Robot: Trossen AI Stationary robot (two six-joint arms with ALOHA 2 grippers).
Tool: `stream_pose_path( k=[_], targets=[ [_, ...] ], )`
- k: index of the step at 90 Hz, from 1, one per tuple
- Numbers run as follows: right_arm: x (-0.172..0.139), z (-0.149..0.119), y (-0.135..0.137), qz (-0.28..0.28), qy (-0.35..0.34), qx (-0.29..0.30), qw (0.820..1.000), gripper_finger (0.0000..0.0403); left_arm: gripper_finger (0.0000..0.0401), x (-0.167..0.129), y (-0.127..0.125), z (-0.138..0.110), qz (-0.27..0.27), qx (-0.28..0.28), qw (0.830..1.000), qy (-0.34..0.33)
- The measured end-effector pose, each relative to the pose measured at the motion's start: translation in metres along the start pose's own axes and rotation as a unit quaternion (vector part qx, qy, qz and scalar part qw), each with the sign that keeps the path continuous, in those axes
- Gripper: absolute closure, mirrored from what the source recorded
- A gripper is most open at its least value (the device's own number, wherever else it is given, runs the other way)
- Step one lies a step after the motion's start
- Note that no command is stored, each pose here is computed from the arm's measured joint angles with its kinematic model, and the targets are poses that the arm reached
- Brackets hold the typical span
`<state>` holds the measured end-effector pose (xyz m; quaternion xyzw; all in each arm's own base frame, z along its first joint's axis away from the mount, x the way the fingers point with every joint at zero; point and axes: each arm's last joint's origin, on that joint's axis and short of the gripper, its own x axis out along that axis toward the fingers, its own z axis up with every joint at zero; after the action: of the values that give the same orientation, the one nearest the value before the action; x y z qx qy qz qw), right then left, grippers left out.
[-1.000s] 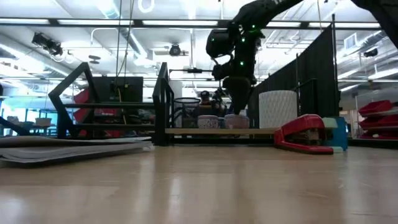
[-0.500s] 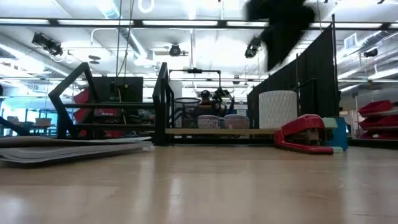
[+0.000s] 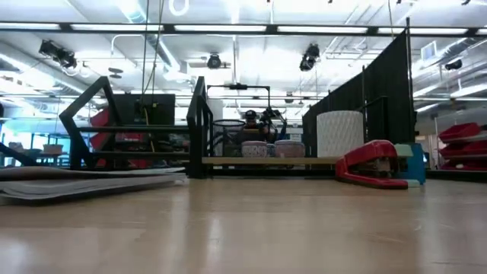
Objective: Stock shelves
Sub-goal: Put the yellow scented candle on the shelf
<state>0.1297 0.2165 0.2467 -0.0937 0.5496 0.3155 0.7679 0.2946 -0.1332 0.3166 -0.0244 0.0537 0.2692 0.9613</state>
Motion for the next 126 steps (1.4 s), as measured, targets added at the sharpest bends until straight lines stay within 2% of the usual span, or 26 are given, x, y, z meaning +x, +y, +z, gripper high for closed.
stream_pose_path(
  k=[14, 25, 38, 44, 65, 88, 98, 105, 111, 116, 121, 126],
  targets=[
    [0.032, -0.006, 0.016, -0.023, 0.054, -0.144, 0.988, 0.011, 0.0274, 0.003, 0.002, 0.001, 0.005, -0.002, 1.0, -0.003],
    [0.052, -0.008, 0.018, -0.034, 0.088, -0.258, 0.962, 0.011, 0.0274, 0.005, 0.003, 0.002, 0.009, 0.007, 1.0, -0.003],
    [0.067, -0.008, 0.015, -0.088, 0.109, -0.343, 0.929, 0.011, 0.0274, 0.006, 0.004, 0.002, 0.01, 0.009, 1.0, -0.003],
    [0.072, -0.006, 0.015, -0.093, 0.105, -0.362, 0.921, 0.0109, 0.0274, 0.006, 0.004, 0.002, 0.011, 0.008, 1.0, -0.003],
    [0.081, -0.009, 0.013, -0.092, 0.097, -0.37, 0.919, 0.011, 0.0274, 0.006, 0.004, 0.001, 0.011, 0.01, 1.0, -0.002],
    [0.07, 0.002, 0.018, -0.112, 0.081, -0.364, 0.921, 0.0112, 0.0274, 0.006, 0.004, 0.001, 0.0, 0.011, 1.0, 0.001],
    [0.058, 0.008, 0.021, -0.116, 0.074, -0.327, 0.935, 0.0113, 0.0274, 0.006, 0.003, 0.001, -0.002, 0.001, 1.0, 0.001],
    [0.048, 0.014, 0.023, -0.132, 0.056, -0.251, 0.957, 0.0112, 0.0274, 0.006, 0.003, 0.001, -0.007, -0.005, 1.0, 0.002],
    [0.042, 0.021, 0.021, -0.142, 0.033, -0.139, 0.98, 0.011, 0.0274, 0.006, 0.002, 0.001, -0.021, -0.007, 1.0, 0.004],
    [0.039, 0.026, 0.017, -0.143, 0.013, -0.028, 0.989, 0.011, 0.0274, 0.006, 0.001, 0.001, -0.033, -0.008, 0.999, 0.006],
    [0.038, 0.03, 0.012, -0.139, -0.002, 0.09, 0.986, 0.0108, 0.0274, 0.006, 0.001, 0.001, -0.041, -0.009, 0.999, 0.008],
    [0.038, 0.033, 0.004, -0.127, -0.001, 0.217, 0.968, 0.0106, 0.0274, 0.005, 0.001, 0.001, -0.045, -0.009, 0.999, 0.008]
  ],
)
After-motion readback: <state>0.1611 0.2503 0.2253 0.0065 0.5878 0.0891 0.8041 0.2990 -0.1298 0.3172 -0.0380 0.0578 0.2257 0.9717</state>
